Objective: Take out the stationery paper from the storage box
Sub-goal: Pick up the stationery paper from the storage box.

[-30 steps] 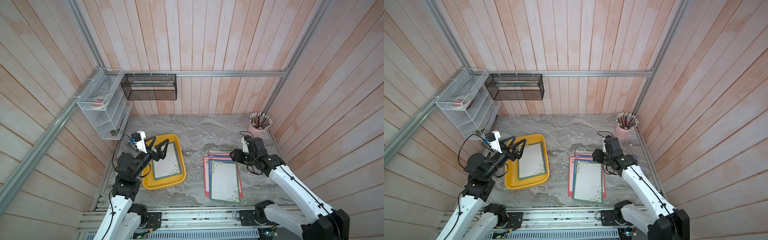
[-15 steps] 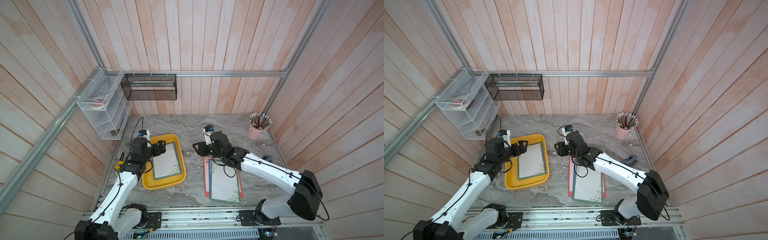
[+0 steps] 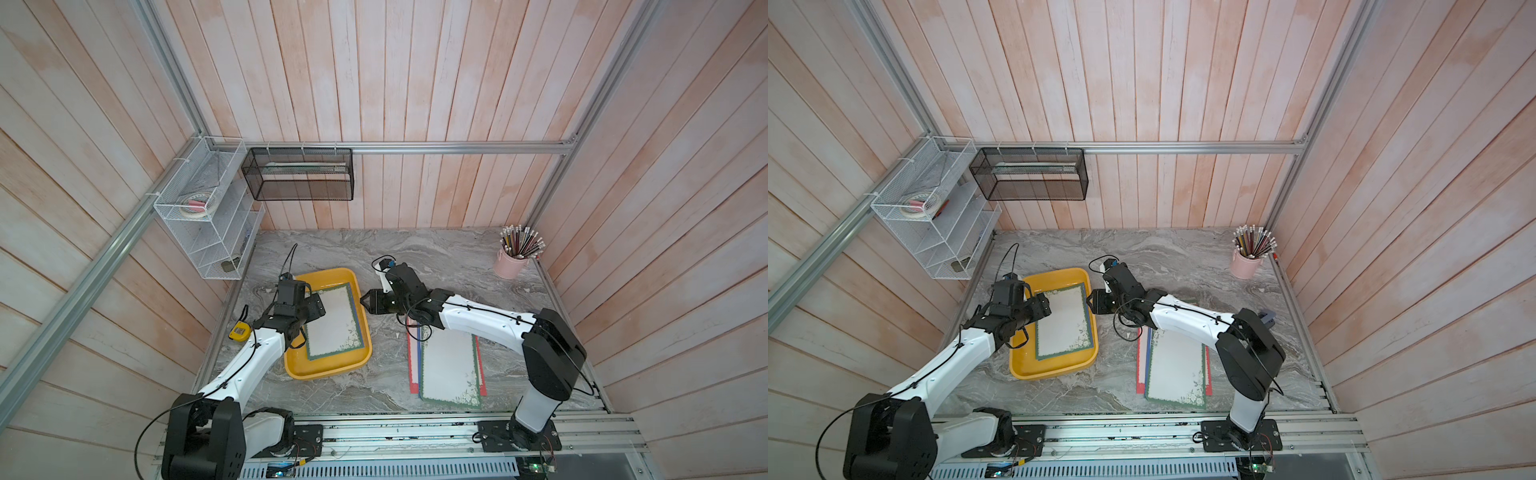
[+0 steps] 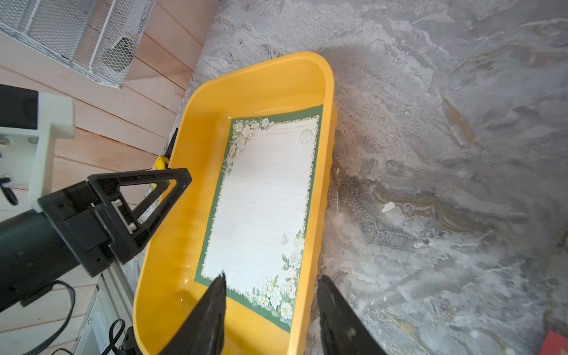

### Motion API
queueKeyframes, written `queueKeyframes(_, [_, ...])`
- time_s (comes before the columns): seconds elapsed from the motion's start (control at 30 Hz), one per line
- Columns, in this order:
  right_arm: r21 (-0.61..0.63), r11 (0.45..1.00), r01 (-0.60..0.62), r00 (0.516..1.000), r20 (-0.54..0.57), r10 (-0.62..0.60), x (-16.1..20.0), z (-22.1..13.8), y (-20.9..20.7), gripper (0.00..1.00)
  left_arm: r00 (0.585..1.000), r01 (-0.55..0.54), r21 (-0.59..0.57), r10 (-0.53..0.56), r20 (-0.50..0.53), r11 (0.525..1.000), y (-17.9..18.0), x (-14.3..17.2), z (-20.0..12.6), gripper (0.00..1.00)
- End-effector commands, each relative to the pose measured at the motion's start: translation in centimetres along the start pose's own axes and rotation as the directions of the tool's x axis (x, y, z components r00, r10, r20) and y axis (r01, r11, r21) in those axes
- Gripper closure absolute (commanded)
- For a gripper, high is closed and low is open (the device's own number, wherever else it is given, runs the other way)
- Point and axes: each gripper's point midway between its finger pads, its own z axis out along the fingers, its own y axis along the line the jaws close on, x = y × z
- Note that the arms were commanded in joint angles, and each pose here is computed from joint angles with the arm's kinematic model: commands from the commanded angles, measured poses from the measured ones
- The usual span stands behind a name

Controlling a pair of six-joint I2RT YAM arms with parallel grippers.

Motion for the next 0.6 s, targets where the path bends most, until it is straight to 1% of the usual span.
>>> queueKeyframes(0.0, [-0.001, 1.000, -0.015, 0.997, -0.074, 0.015, 1.2, 1.0, -0.1, 0.49, 1.000, 0.011, -0.036, -0.012, -0.021, 0.999, 0.8, 0.8, 1.2, 0.16])
queueKeyframes(0.13, [-0.014, 0.999, -0.041, 0.995, -0.093, 0.039, 1.8, 1.6, -0.2, 0.49, 0.998, -0.006, -0.057, 0.002, -0.067, 0.998, 1.1, 1.9, 2.4, 0.16])
queueKeyframes(0.3, [-0.021, 0.998, -0.057, 0.993, -0.109, 0.055, 2.5, 2.1, -0.1, 0.50, 0.993, -0.011, -0.053, 0.005, -0.114, 0.999, 1.1, 2.9, 3.4, 0.16])
queueKeyframes(0.47, [-0.006, 0.998, -0.066, 0.989, -0.134, 0.065, 3.3, 3.0, -0.8, 0.50, 0.990, -0.016, -0.052, 0.009, -0.139, 0.999, 1.0, 3.4, 3.9, 0.16])
queueKeyframes(0.57, [-0.001, 0.998, -0.069, 0.986, -0.149, 0.069, 3.7, 3.5, -1.0, 0.52, 0.989, -0.019, -0.046, 0.012, -0.150, 0.999, 0.9, 3.7, 4.2, 0.16])
